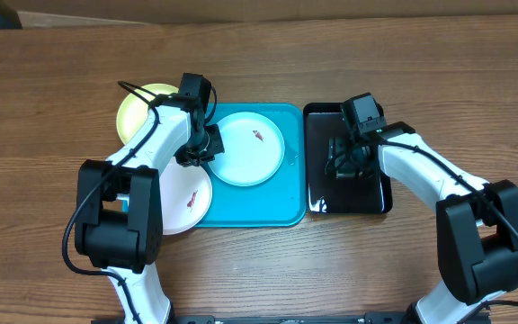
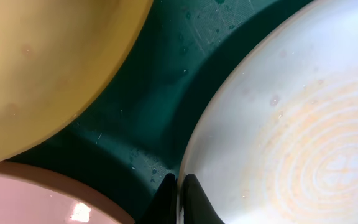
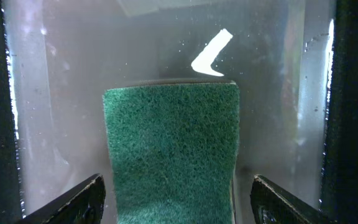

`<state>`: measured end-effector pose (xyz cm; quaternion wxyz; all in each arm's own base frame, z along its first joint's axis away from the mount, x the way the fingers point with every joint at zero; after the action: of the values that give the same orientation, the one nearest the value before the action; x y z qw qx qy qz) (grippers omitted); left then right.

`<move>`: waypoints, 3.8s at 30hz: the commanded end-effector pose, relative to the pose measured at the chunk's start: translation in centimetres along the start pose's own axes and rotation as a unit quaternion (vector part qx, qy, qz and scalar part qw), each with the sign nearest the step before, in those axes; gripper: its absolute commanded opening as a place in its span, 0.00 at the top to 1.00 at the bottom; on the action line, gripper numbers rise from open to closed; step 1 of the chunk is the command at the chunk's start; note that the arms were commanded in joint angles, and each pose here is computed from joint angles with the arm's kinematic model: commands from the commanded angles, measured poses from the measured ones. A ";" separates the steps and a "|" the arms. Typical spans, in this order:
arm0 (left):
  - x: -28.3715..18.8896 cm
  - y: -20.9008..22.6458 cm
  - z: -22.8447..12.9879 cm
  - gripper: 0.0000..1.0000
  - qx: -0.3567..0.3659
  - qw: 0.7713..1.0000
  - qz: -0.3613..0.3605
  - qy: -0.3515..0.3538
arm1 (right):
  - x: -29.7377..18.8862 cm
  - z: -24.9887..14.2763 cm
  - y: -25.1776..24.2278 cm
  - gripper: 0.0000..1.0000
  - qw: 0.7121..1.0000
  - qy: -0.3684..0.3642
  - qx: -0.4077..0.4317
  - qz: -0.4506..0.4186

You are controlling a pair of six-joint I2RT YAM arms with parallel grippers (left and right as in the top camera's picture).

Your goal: Clean dirty plates on tray and stack at the side

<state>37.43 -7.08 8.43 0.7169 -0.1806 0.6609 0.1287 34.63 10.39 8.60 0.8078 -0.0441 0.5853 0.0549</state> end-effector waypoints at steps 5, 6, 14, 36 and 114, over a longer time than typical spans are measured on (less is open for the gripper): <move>0.8 0.0 -0.5 0.96 -0.001 1.000 0.005 0.013 | 0.4 -0.4 -0.1 0.35 1.000 -0.008 0.001 -0.005; 0.8 0.0 -0.5 0.96 -0.001 1.000 0.005 0.013 | 0.4 -0.3 -0.1 0.41 1.000 -0.011 0.001 -0.004; 0.8 0.0 -0.5 0.96 -0.001 1.000 0.006 0.014 | -0.5 0.6 0.0 0.96 1.000 -0.015 -0.017 -0.003; 0.8 0.0 -0.6 0.96 0.001 1.000 0.006 0.015 | -5.6 3.2 0.1 0.96 0.999 -0.015 -0.039 -0.002; 0.8 -1.4 -1.1 0.96 0.082 0.995 -0.052 0.035 | -10.8 7.0 13.1 0.96 0.980 -0.102 -0.140 0.096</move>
<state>37.60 -8.30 8.58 0.7216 -0.1622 0.6722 0.0339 35.64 21.92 21.97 0.8356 -0.0748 0.4987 0.2180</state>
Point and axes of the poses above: each gripper's point midway between its finger pads, its own x axis out along the fingers, its own y axis along the line the jaws close on, z = x × y, the point moved 7 cm from there along -x, back along the fingers, and after that the axes turned 10 degrees about -x, right-handed, at the moved point
